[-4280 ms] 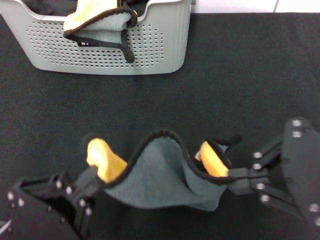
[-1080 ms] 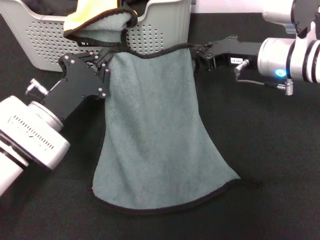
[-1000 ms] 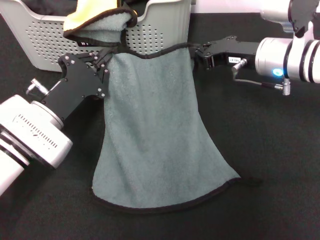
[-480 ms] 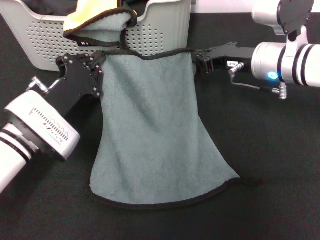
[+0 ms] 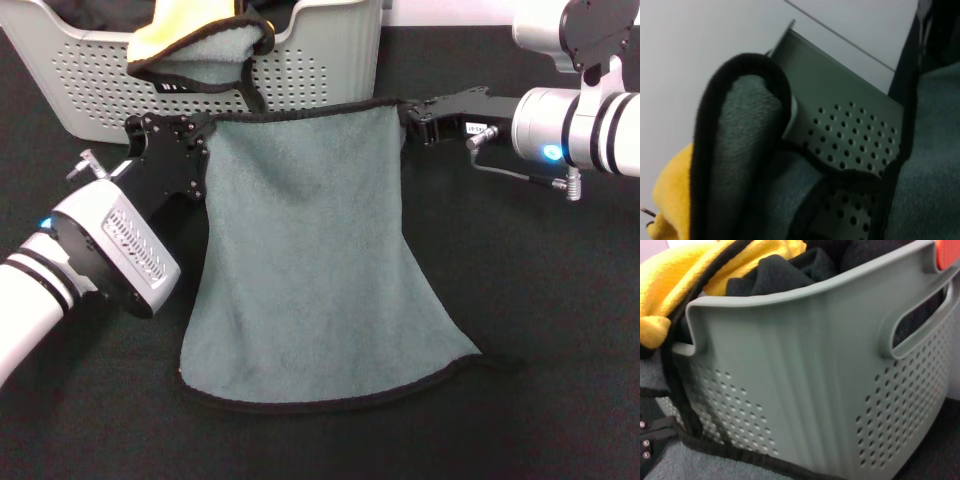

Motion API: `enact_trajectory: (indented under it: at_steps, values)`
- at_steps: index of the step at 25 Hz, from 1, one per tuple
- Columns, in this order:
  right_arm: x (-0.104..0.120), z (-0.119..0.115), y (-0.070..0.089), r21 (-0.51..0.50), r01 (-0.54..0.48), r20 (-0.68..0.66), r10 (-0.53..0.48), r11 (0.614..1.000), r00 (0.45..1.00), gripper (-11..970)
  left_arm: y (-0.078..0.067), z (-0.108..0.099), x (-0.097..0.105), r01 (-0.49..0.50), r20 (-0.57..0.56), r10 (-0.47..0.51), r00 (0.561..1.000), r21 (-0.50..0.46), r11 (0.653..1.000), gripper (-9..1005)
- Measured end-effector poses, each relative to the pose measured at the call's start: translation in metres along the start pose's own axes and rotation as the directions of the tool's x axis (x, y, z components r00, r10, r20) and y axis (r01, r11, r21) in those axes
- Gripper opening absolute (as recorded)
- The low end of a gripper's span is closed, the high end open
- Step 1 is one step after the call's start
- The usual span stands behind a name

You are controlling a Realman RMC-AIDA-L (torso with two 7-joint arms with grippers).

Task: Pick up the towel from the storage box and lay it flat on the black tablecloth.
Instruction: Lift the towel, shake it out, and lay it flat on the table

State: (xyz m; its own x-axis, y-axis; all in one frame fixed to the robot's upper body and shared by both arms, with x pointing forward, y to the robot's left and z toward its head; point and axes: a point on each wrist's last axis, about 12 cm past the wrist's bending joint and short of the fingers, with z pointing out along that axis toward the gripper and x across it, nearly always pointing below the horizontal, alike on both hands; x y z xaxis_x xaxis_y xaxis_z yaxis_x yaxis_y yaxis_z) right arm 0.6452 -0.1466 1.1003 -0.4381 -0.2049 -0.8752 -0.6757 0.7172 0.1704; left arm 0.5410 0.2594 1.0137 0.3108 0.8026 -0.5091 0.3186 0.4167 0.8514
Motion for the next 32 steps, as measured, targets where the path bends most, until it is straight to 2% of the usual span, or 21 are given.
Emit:
enact_trajectory:
  at_steps: [7, 14, 22, 32]
  values:
    - [0.001, 0.0, -0.002, 0.012, -0.022, -0.003, 0.022, 1.0, 1.0, 14, -0.001, 0.007, 0.004, -0.103, -0.048, 0.106, 0.993, 0.05, 0.993, 15]
    - [-0.002, 0.001, -0.001, 0.013, -0.04, 0.004, 0.04, 0.999, 0.999, 14, 0.0, 0.009, 0.005, -0.152, -0.053, 0.155, 0.986, 0.055, 0.987, 15]
    - [-0.016, 0.015, 0.016, -0.036, -0.015, -0.036, 0.014, 0.999, 0.999, 14, 0.0, 0.006, 0.007, -0.2, -0.07, 0.202, 0.977, 0.042, 0.979, 15]
    - [-0.016, 0.017, 0.013, 0.011, -0.025, -0.144, 0.026, 1.0, 0.989, 14, 0.0, 0.004, 0.009, -0.209, -0.079, 0.212, 0.974, 0.042, 0.977, 15]
